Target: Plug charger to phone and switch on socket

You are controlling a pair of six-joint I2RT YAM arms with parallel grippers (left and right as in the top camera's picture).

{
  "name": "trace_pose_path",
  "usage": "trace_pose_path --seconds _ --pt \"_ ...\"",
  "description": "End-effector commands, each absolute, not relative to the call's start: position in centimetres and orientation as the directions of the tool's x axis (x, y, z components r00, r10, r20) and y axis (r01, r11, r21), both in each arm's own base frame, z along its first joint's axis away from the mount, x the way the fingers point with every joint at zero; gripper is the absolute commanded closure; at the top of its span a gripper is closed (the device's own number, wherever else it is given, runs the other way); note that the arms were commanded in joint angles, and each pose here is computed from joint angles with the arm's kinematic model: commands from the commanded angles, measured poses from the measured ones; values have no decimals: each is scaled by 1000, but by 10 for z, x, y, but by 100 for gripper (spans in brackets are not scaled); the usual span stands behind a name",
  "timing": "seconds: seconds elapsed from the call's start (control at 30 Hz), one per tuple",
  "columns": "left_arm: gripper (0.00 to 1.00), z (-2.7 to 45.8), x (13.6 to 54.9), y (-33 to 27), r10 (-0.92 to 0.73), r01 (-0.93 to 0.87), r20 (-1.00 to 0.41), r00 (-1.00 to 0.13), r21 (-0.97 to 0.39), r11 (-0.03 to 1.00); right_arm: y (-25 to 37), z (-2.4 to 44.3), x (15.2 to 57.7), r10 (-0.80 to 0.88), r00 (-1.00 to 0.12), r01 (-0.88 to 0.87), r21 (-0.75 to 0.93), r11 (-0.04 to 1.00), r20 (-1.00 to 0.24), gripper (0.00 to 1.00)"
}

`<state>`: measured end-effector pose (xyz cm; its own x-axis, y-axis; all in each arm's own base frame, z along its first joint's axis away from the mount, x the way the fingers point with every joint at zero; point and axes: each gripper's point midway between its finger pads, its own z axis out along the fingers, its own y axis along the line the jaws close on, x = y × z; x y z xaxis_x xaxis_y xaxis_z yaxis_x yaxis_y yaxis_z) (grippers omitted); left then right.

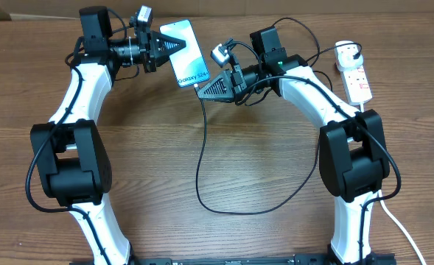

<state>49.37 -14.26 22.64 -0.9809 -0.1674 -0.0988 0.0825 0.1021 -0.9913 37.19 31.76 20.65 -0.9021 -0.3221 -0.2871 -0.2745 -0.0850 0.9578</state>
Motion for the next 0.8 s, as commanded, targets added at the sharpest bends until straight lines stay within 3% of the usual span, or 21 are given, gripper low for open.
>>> trace_pose_path --seconds 0.0,0.77 --pt "96 233 490 -142 -143 117 -129 -981 -990 84 316 238 368 -324 -880 -322 937 -135 -348 96" --pt "96 234 488 -142 -134 86 -95 -986 -994 69 316 238 368 -324 -880 -321 938 -134 -348 96"
